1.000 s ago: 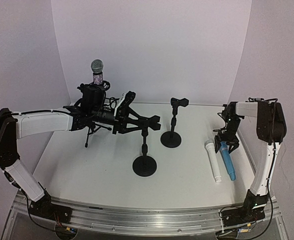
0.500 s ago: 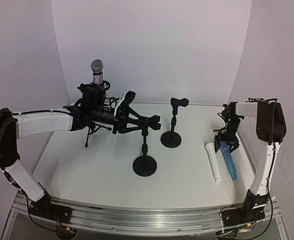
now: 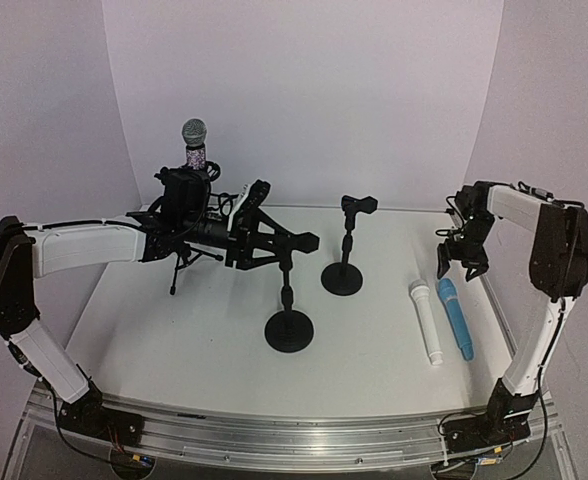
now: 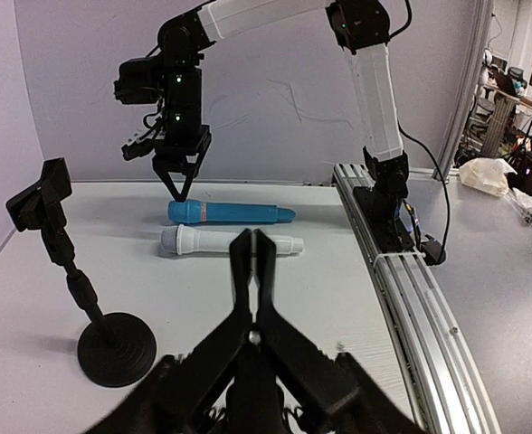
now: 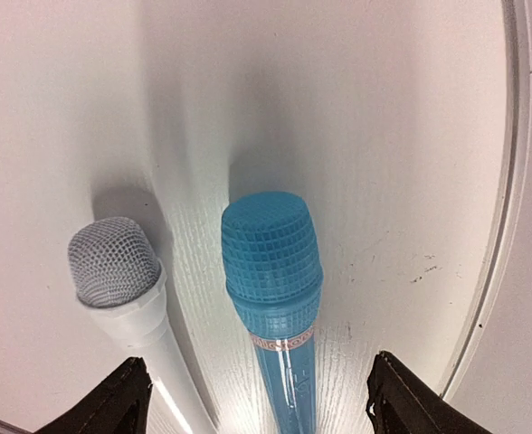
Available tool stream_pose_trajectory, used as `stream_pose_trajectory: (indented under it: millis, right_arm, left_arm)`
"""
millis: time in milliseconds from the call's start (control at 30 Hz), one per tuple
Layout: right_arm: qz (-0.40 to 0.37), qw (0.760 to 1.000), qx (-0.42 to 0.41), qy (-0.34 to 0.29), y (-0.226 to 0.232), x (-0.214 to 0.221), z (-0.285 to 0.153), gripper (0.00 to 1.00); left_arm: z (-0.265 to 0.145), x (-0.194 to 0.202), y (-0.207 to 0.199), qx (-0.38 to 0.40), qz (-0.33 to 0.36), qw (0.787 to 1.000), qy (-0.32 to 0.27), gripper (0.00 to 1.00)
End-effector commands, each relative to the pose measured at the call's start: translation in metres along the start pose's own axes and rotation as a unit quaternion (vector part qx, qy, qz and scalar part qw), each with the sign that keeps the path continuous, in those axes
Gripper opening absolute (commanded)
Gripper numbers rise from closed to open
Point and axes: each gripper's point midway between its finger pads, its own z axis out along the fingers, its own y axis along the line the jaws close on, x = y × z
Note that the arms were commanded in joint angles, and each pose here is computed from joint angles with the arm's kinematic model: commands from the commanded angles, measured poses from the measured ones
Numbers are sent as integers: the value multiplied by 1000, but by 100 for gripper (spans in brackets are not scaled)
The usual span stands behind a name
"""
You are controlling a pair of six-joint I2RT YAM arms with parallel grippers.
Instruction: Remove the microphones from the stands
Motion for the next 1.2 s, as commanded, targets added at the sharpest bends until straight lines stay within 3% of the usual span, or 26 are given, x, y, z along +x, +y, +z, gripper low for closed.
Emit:
stream_pose_trajectory:
  millis: [0, 367, 633, 833, 967, 1167]
  right_arm:
    - [2, 999, -8, -43, 3, -3, -37, 80]
    - [-5, 997, -27, -72, 9, 3, -61, 80]
    - [-2, 993, -48, -105, 13, 18, -88, 79]
    - [-14, 984, -80, -158, 25, 19, -126, 79]
    - [-26, 975, -106, -194, 35, 21, -149, 79]
    - [-43, 969, -110, -216, 35, 33, -160, 79]
  left_arm:
    - [-8, -32, -8, 13, 51, 998, -44, 70]
    - [-18, -32, -13, 2, 52, 997, -49, 99]
    - [-45, 31, -6, -88, -3, 995, -40, 99]
    - [-24, 78, 11, -98, -27, 995, -21, 96]
    - [-4, 91, 10, -91, 17, 996, -15, 95]
    - [23, 97, 12, -90, 13, 996, -19, 91]
